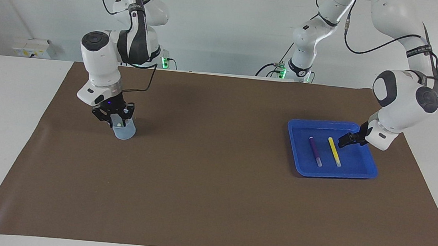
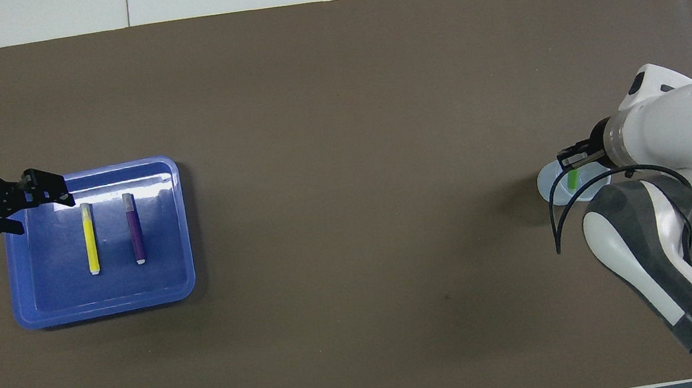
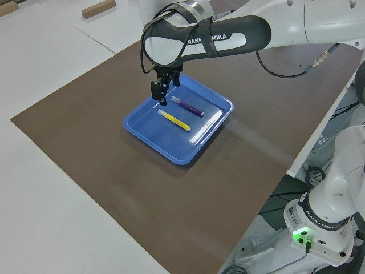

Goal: Right arm passes pens to left for tray arrangement
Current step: 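Raise the left gripper while the right gripper grasps the green pen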

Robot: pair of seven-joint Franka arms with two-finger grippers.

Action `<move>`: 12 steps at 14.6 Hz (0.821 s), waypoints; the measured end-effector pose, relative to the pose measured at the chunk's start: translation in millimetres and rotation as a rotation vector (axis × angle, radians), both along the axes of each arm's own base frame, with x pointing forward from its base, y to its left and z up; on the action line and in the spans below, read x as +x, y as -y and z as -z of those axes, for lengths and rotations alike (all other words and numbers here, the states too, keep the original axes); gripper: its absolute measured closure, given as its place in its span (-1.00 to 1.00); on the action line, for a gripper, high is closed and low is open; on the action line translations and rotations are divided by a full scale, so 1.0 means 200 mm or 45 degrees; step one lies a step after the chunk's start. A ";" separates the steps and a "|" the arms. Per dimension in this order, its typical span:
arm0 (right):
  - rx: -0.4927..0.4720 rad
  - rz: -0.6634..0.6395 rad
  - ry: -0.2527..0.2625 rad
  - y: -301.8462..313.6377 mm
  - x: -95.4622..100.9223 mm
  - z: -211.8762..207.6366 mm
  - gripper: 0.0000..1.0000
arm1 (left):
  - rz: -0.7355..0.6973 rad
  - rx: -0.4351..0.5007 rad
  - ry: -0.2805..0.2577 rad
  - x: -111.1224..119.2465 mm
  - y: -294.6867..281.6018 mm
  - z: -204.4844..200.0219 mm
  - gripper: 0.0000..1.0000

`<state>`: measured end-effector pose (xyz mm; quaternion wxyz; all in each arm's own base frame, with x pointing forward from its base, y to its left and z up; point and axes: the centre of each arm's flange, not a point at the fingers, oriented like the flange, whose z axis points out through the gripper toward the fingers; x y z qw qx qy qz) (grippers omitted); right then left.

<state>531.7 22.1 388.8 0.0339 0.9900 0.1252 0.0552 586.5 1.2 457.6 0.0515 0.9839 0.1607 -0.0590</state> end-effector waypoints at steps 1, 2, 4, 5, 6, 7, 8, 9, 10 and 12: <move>0.000 -0.001 0.001 0.00 0.00 0.00 0.67 | -0.080 -0.011 0.018 -0.01 0.07 -0.08 -1.00; 0.000 -0.001 0.001 0.00 0.00 0.00 0.67 | -0.165 -0.028 0.038 -0.03 0.15 -0.17 -1.00; 0.000 -0.001 0.001 0.00 0.00 0.00 0.67 | -0.319 -0.068 0.072 -0.08 0.27 -0.33 -1.00; 0.000 -0.001 0.002 0.00 0.00 0.00 0.67 | -0.390 -0.085 0.083 -0.11 0.33 -0.39 -1.00; 0.000 -0.001 0.005 0.00 0.00 -0.01 0.67 | -0.458 -0.104 0.090 -0.14 0.39 -0.45 -1.00; 0.001 -0.001 0.013 0.00 0.00 -0.03 0.67 | -0.516 -0.123 0.093 -0.17 0.46 -0.50 -1.00; 0.001 -0.001 0.029 0.00 0.01 -0.06 0.67 | -0.574 -0.145 0.090 -0.20 0.53 -0.55 -1.00; 0.002 -0.001 0.050 0.00 0.01 -0.10 0.67 | -0.623 -0.166 0.089 -0.23 0.59 -0.58 -1.00; 0.003 0.000 0.079 0.00 0.01 -0.16 0.67 | -0.673 -0.186 0.095 -0.27 0.64 -0.60 -1.00; 0.005 0.015 0.128 0.00 -0.02 -0.30 0.67 | -0.760 -0.218 0.119 -0.35 0.75 -0.61 -1.00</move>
